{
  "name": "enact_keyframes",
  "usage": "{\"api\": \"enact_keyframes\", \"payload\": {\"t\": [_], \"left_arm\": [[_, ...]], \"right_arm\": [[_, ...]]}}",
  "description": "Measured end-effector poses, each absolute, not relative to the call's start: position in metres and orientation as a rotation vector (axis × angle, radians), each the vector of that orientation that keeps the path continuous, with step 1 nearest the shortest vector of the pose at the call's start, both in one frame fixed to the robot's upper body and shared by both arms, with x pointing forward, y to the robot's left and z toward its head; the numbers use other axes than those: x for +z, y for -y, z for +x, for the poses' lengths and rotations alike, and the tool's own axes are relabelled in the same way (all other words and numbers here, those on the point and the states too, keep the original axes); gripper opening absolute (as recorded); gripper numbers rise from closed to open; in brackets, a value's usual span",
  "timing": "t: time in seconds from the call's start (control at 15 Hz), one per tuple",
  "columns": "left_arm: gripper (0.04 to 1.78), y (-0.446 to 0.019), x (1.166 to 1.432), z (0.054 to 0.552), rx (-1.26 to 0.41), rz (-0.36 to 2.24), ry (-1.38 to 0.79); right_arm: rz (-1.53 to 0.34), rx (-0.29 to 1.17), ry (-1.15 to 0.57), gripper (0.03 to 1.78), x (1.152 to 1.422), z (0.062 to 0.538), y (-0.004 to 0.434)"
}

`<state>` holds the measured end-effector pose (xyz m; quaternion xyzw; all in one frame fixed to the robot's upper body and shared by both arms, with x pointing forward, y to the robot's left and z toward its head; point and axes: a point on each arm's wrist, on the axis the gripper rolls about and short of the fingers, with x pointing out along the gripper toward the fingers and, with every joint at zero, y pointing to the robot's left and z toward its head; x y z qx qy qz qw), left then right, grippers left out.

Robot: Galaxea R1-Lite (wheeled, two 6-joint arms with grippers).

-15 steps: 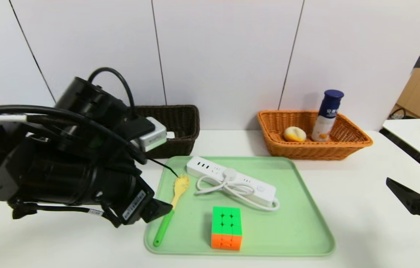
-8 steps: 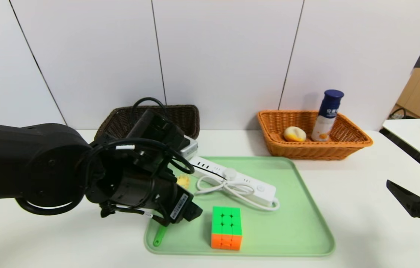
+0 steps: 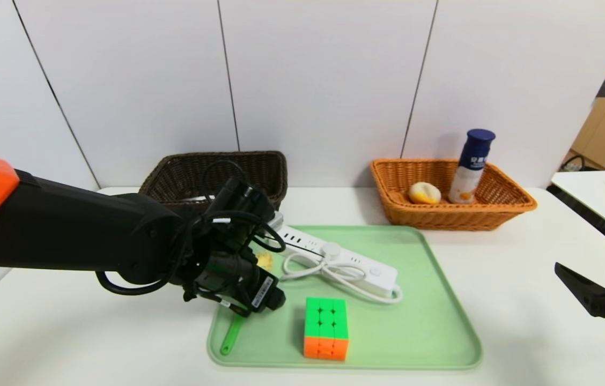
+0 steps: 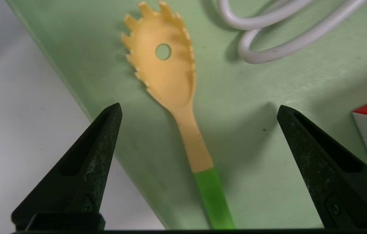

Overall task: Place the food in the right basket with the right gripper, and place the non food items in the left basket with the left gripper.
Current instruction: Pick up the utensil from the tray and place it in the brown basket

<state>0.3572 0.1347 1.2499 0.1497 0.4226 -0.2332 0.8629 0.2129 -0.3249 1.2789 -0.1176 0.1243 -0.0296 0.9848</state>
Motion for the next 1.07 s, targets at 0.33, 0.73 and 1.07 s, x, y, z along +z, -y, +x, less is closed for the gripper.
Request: {"api": "enact_keyframes", "payload": {"t": [0.33,0.73,1.07], "left_arm": [[1.69,-0.1368,1.2418,0.3667,-0.470,0.299,-0.890],[1.69,-0.1362,1.2385,0.3655,-0.473,0.316,-0.904],[1.69,-0.1358,1.2386,0.3574,-0.486,0.337,-0.913]], "right_arm": [[-0.239,-0.056,-0.258,1.71,1.2768,0.2128,0.3247],[-0.236,-0.034,-0.264,1.71,1.2764,0.2152,0.3237],[-0.237,-0.034,-0.268,1.71,1.2759,0.2160,0.3236]]}}
